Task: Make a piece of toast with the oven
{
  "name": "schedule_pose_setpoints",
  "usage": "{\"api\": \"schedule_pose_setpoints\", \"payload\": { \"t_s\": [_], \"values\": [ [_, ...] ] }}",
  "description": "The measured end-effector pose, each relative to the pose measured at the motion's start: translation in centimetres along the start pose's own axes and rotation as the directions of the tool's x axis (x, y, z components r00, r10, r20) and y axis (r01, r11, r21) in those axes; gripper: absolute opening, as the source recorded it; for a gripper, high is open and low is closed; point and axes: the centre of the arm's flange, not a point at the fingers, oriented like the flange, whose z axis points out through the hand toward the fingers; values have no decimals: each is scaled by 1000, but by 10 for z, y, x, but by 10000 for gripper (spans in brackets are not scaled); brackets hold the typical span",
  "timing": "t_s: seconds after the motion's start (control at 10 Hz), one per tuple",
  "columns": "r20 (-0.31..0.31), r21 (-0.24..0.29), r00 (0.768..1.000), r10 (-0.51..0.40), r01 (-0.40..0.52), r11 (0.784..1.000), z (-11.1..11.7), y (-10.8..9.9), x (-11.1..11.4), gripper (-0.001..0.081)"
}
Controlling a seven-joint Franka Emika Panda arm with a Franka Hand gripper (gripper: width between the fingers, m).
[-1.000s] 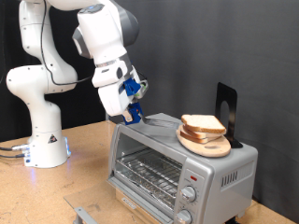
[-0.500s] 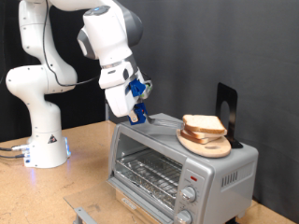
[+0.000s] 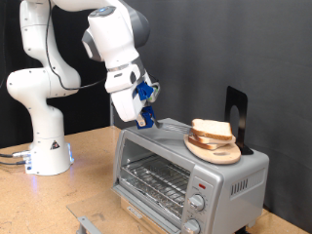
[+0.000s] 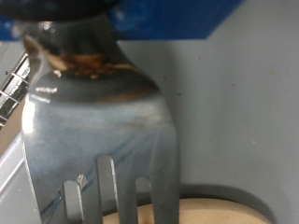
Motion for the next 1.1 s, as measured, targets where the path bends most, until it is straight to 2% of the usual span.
{"api": "schedule_pose_setpoints", "payload": {
  "t_s": [0.4,1.1],
  "values": [
    [3,28,1000,-15,15,1000,-13,2,-7,435],
    [4,14,1000,-6,6,1000,-15,7,-11,435]
  ]
}}
